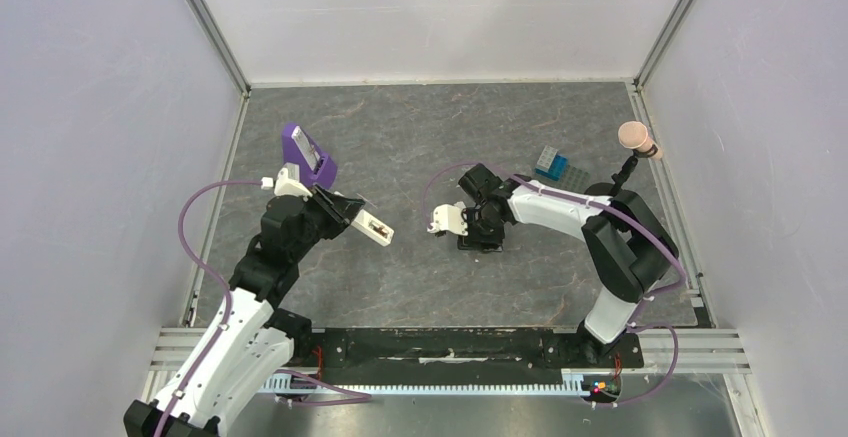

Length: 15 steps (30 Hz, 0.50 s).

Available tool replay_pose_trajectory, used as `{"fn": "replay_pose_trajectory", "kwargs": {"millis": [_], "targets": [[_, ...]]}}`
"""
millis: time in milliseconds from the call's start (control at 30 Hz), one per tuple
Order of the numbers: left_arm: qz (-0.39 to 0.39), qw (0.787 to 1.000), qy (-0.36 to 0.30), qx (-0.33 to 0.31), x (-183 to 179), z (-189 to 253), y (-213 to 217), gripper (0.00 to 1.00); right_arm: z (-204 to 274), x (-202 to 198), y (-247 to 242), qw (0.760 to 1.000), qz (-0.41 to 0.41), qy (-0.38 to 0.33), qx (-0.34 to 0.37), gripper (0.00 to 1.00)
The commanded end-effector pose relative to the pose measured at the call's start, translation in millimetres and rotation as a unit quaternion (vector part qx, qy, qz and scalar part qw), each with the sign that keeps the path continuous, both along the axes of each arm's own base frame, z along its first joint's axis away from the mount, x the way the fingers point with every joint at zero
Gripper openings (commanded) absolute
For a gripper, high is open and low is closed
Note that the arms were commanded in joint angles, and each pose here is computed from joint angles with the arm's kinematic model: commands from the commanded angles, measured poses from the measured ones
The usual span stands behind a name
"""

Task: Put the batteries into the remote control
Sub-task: Pick up the battery from the center of the board.

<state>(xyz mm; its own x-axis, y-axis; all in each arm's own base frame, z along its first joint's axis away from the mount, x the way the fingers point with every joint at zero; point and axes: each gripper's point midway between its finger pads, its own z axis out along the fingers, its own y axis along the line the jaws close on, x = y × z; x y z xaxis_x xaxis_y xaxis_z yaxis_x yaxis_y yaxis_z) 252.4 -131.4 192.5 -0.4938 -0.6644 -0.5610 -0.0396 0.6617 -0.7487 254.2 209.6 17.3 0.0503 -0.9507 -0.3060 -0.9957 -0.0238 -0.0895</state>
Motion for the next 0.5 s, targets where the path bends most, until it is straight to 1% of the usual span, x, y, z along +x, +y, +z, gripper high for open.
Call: {"fn": "replay_pose_trajectory", "kwargs": {"millis": [0, 167, 333, 467], "targets": [[-0.012, 0.999, -0.046, 0.003, 2, 29, 0, 0.02, 1, -8, 9, 0.999, 0.009, 0.029, 0.018, 0.46], [-0.013, 0.999, -0.044, 0.003, 1, 27, 0, 0.02, -9, -13, 0, 0.999, -0.019, 0.037, 0.002, 0.3], [-0.016, 0.999, -0.042, 0.0, 0, 25, -1, 0.02, -17, -21, -7, 0.997, -0.05, 0.055, -0.01, 0.09], [-0.022, 0.999, -0.039, -0.005, -1, 21, -4, 0.02, -8, -25, 5, 0.994, -0.074, 0.072, 0.021, 0.04]]}}
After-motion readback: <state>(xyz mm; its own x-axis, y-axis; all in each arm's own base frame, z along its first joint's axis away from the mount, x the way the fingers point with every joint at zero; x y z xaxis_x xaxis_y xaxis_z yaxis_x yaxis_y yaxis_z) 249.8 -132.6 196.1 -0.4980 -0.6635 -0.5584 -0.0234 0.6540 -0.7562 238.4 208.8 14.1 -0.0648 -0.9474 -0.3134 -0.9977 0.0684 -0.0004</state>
